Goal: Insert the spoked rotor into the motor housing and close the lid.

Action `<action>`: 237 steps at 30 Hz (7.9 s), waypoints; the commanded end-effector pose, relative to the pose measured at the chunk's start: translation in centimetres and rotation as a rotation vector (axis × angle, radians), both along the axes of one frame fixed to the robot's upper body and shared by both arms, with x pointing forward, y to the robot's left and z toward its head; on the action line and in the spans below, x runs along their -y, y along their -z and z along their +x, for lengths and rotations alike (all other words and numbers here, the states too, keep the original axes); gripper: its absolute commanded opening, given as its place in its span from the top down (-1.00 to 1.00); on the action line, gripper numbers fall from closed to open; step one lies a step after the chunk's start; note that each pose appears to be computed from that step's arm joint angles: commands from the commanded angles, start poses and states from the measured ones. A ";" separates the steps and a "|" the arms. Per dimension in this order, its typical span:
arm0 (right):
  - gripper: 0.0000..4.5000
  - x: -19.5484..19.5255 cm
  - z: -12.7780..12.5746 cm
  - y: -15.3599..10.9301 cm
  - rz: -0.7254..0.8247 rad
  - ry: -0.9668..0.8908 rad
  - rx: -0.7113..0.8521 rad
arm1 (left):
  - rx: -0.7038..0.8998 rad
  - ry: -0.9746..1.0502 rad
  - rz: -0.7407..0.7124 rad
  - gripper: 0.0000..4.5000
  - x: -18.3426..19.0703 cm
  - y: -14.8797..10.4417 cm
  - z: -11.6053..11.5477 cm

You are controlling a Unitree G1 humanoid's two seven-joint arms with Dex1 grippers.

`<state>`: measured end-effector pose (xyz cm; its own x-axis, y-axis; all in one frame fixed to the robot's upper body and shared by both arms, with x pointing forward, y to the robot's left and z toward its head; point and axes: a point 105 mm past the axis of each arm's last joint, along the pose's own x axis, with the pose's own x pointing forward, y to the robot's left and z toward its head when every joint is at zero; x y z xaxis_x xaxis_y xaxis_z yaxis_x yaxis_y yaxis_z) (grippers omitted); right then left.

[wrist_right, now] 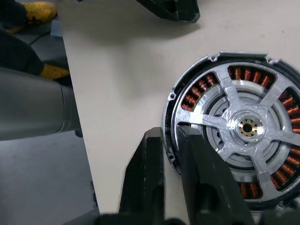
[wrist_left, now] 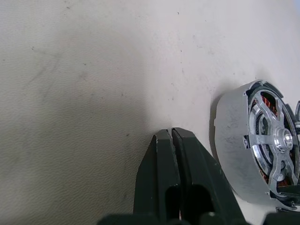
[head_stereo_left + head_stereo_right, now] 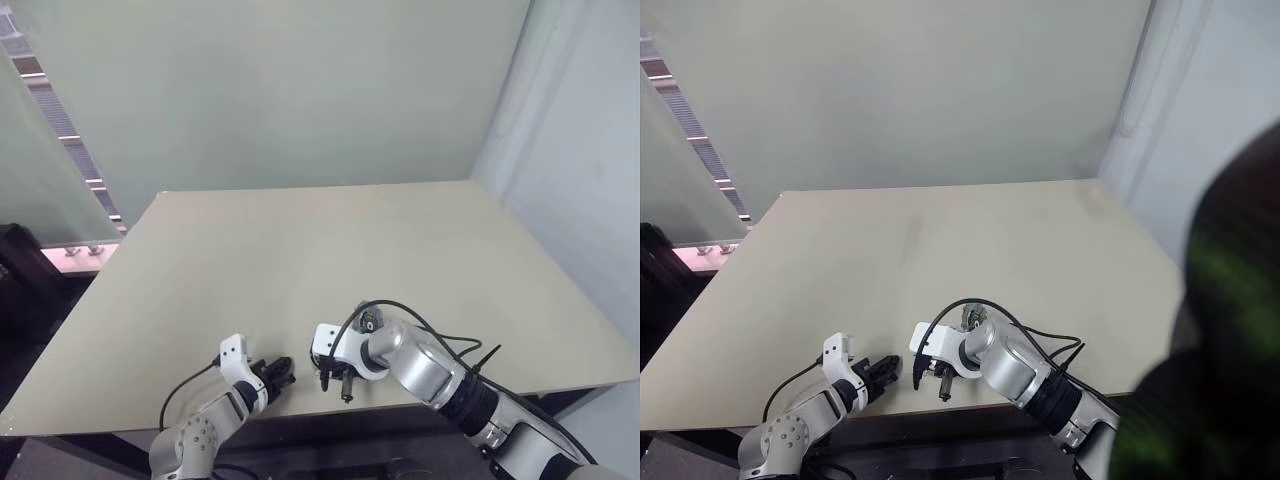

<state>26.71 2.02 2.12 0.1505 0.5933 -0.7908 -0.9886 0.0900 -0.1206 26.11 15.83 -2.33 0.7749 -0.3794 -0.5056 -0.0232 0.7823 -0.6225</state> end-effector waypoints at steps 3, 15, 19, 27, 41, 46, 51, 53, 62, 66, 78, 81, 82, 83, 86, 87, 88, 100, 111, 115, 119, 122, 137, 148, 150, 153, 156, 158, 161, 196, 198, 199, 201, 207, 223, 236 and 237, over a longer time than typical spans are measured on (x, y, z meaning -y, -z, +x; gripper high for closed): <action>-0.07 -1.4 0.1 -2.5 0.061 -0.064 0.089 | 0.005 0.026 0.003 1.00 0.5 -0.1 0.1; -0.99 -1.2 2.0 -7.5 0.205 0.030 0.233 | 0.016 0.043 0.009 1.00 0.4 -0.5 0.4; -0.99 0.5 5.4 -11.7 0.303 0.199 0.388 | 0.017 0.045 0.013 1.00 0.3 -0.5 0.4; -0.99 8.4 10.6 -14.1 0.088 0.357 0.649 | 0.026 0.059 0.025 1.00 0.1 -0.8 0.7; -0.99 9.9 7.9 -7.0 -0.082 0.268 0.393 | 0.037 0.062 0.050 1.00 -0.5 -1.3 0.9; -0.99 5.8 6.3 -6.9 0.108 0.270 0.284 | 0.039 0.069 0.057 1.00 -0.6 -1.5 0.9; -0.99 3.3 5.8 -6.1 0.186 0.278 0.225 | 0.046 0.075 0.064 1.00 -0.6 -1.8 0.9; -0.99 2.9 5.7 -5.3 0.186 0.281 0.209 | 0.049 0.075 0.067 1.00 -0.7 -2.0 0.9; -0.99 3.3 6.0 -4.1 0.303 0.330 0.107 | 0.048 0.067 0.072 1.00 -0.8 -1.9 0.5; -0.99 4.0 6.5 -5.7 0.425 0.326 0.048 | 0.048 0.068 0.074 1.00 -0.8 -1.9 0.5; -0.99 5.5 3.9 -5.4 0.521 0.122 -0.101 | 0.159 0.340 0.012 1.00 1.8 -4.5 -0.9; -0.99 5.0 3.4 -4.4 0.513 0.098 -0.096 | 0.176 0.416 0.042 1.00 1.8 -4.8 -1.3; -0.99 4.9 3.4 -3.9 0.501 0.097 -0.088 | 0.179 0.436 0.054 1.00 1.7 -4.8 -1.4; -0.99 4.8 3.3 -3.5 0.492 0.087 -0.081 | 0.182 0.452 0.066 1.00 1.7 -4.8 -1.4; -0.99 4.2 3.2 -2.9 0.484 0.066 -0.065 | 0.192 0.487 0.088 1.00 1.5 -5.1 -1.3; -0.99 4.0 3.3 -2.8 0.486 0.065 -0.061 | 0.196 0.499 0.093 1.00 1.5 -5.2 -1.3; -0.99 3.8 3.3 -2.8 0.487 0.064 -0.058 | 0.198 0.508 0.097 1.00 1.5 -5.4 -1.3; -0.83 3.3 3.8 -1.6 0.474 0.071 -0.052 | 0.202 0.535 0.143 1.00 1.2 -5.7 -0.8; -0.43 2.7 4.2 -2.2 0.468 0.174 -0.121 | 0.201 0.541 0.161 1.00 1.2 -5.8 -0.5; -0.43 2.3 3.8 -1.8 0.403 0.184 -0.115 | 0.201 0.547 0.164 1.00 1.2 -5.7 -0.4; -0.43 2.0 3.3 -1.2 0.330 0.187 -0.102 | 0.202 0.550 0.165 1.00 1.3 -5.7 -0.4; -0.43 1.8 3.1 -1.0 0.291 0.193 -0.095 | 0.206 0.538 0.162 1.00 1.1 -5.8 -0.4; -0.43 2.1 2.7 0.5 0.162 0.257 -0.122 | 0.191 0.494 0.189 1.00 -0.5 -5.5 -0.6; -0.43 3.1 2.5 1.3 0.065 0.268 -0.127 | 0.195 0.513 0.187 1.00 0.3 -5.2 -0.5; -0.43 2.9 2.5 1.3 0.071 0.292 -0.148 | 0.196 0.515 0.188 1.00 0.3 -5.2 -0.4; -0.43 2.7 2.6 1.3 0.076 0.331 -0.171 | 0.198 0.516 0.189 1.00 0.4 -5.2 -0.3; -0.43 2.5 2.6 1.2 0.081 0.352 -0.187 | 0.198 0.517 0.188 1.00 0.5 -5.2 -0.3; -0.43 2.2 2.6 1.0 0.092 0.363 -0.200 | 0.197 0.518 0.190 1.00 0.5 -5.2 -0.3; -0.43 2.0 2.7 0.7 0.103 0.382 -0.206 | 0.196 0.518 0.192 1.00 0.5 -5.1 -0.2; -0.43 0.9 2.7 -0.2 0.270 0.325 -0.045 | 0.194 0.522 0.212 1.00 0.2 -5.2 0.0; -0.43 0.9 2.8 -0.4 0.293 0.316 -0.037 | 0.192 0.522 0.215 1.00 0.1 -5.2 0.0; -0.43 0.8 2.8 -0.4 0.306 0.316 -0.035 | 0.191 0.522 0.217 1.00 0.1 -5.2 0.0; -0.43 0.7 2.8 -0.5 0.334 0.323 -0.042 | 0.190 0.523 0.220 1.00 0.0 -5.3 0.0; -0.43 0.3 3.0 -0.7 0.392 0.346 -0.065 | 0.189 0.526 0.223 1.00 -0.1 -5.3 0.1; -0.43 1.1 2.9 1.1 0.161 0.352 -0.033 | 0.182 0.526 0.227 1.00 -0.2 -5.3 -0.1; -0.43 1.4 2.7 1.4 0.147 0.392 -0.091 | 0.205 0.554 0.230 1.00 1.5 -5.2 1.1; -0.43 1.5 2.7 1.4 0.146 0.389 -0.093 | 0.205 0.559 0.235 1.00 1.8 -5.0 1.3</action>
<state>29.61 1.58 2.26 0.3301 0.6633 -0.6716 -0.8987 0.4385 -0.0087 26.62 14.57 1.93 0.5691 -0.6469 -0.5076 0.4972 0.7624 -0.4141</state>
